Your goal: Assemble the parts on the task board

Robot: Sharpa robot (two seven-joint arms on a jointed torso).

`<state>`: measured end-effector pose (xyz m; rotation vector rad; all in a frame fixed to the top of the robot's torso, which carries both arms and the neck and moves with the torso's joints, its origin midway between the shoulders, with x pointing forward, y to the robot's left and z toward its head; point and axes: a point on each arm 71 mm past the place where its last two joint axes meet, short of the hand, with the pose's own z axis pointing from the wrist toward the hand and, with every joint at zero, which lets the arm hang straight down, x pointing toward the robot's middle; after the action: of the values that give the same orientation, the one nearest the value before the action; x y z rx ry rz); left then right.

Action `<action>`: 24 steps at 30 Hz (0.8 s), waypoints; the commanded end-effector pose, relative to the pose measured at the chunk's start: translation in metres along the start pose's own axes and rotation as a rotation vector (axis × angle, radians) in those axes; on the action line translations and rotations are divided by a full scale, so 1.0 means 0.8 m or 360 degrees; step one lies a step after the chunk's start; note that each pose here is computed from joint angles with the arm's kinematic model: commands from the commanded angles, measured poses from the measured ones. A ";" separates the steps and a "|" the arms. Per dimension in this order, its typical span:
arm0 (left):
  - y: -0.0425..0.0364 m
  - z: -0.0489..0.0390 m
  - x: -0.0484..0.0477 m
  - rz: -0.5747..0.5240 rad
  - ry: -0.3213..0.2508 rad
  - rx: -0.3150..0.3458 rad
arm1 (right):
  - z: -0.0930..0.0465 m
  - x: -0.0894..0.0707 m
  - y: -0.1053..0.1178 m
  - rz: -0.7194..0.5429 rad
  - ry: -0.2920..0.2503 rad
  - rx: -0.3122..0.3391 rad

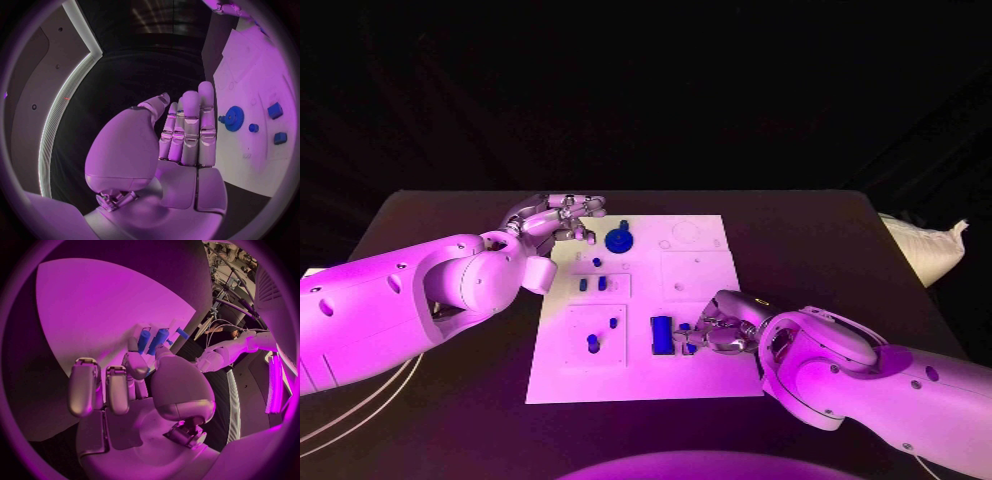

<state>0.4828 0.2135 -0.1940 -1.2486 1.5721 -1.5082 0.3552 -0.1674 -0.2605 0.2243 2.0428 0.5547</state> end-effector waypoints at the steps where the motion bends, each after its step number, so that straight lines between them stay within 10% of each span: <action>1: -0.0006 0.000 0.002 0.0003 0.0038 0.0003 | -0.003 0.000 0.002 -0.0013 0.0006 -0.0026; 24: -0.0007 0.000 0.002 0.0007 0.0041 0.0006 | -0.006 -0.005 -0.008 -0.0058 -0.0015 -0.0023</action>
<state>0.4827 0.2146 -0.1942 -1.2442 1.5784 -1.5057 0.3535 -0.1764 -0.2586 0.2038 2.0397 0.5381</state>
